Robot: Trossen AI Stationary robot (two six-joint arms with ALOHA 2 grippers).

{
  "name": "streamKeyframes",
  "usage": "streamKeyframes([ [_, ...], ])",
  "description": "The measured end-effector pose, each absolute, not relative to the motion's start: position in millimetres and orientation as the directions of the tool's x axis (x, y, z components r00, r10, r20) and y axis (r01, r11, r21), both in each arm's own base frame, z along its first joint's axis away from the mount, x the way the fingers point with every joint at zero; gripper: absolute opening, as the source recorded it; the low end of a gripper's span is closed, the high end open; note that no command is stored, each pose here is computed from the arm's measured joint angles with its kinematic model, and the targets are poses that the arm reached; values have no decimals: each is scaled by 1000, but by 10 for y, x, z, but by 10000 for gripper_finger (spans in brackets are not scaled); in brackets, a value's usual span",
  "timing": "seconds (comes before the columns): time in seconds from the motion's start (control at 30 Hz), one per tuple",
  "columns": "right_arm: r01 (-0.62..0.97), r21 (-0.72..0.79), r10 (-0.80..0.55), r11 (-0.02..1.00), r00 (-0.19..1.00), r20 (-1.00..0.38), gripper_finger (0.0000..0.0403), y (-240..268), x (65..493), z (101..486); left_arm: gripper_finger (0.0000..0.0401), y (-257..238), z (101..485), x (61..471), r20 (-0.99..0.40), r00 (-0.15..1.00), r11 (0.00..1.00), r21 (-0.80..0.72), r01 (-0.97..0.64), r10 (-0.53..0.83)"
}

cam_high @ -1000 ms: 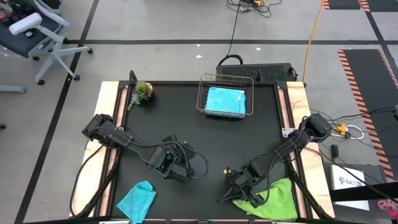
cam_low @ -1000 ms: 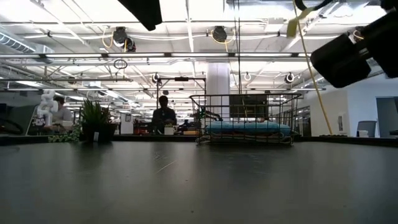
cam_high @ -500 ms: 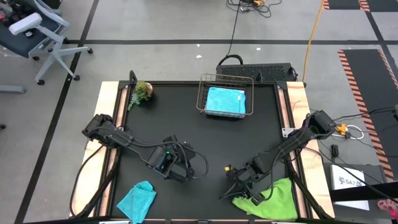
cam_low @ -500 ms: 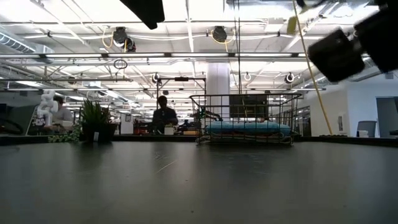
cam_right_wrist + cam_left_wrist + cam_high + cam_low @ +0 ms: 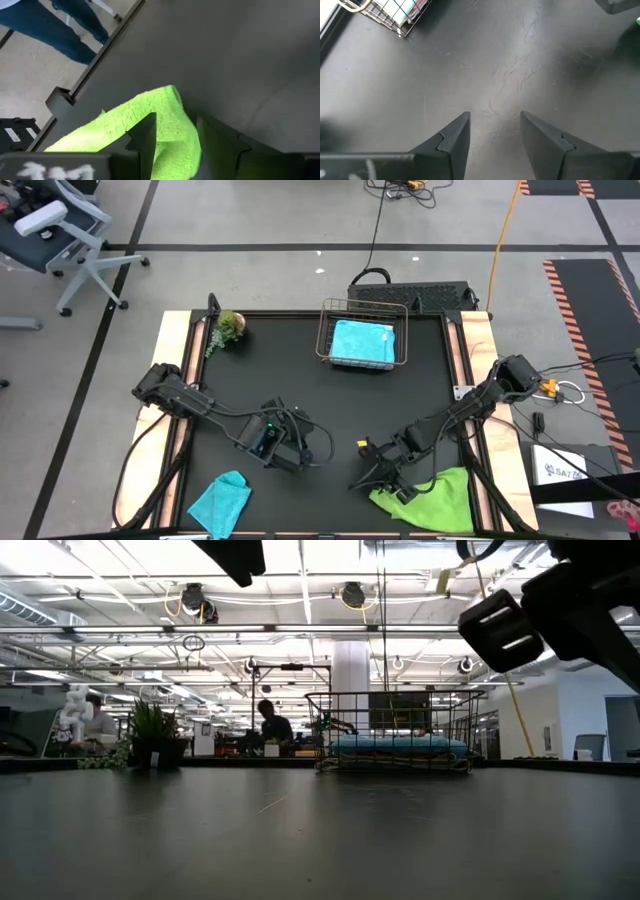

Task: Fold microfiber towels
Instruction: Fold the green towel

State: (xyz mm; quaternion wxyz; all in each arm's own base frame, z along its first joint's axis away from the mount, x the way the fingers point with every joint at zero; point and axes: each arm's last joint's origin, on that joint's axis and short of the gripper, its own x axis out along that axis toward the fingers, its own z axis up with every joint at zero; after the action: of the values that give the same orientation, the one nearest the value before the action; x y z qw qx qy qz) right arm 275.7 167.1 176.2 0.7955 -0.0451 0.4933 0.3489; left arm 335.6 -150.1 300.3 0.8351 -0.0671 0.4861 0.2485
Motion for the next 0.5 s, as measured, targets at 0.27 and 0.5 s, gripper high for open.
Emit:
streamKeyframes([
  [0.27,-634,251,504,731,254,-826,132,1666,2747,1743,175,-1501,3005,3354,-845,403,864,126,-487,350],
  [0.5,-651,225,487,725,254,-836,132,1576,2750,1674,175,-1501,3005,3354,-845,403,865,126,-486,350],
])
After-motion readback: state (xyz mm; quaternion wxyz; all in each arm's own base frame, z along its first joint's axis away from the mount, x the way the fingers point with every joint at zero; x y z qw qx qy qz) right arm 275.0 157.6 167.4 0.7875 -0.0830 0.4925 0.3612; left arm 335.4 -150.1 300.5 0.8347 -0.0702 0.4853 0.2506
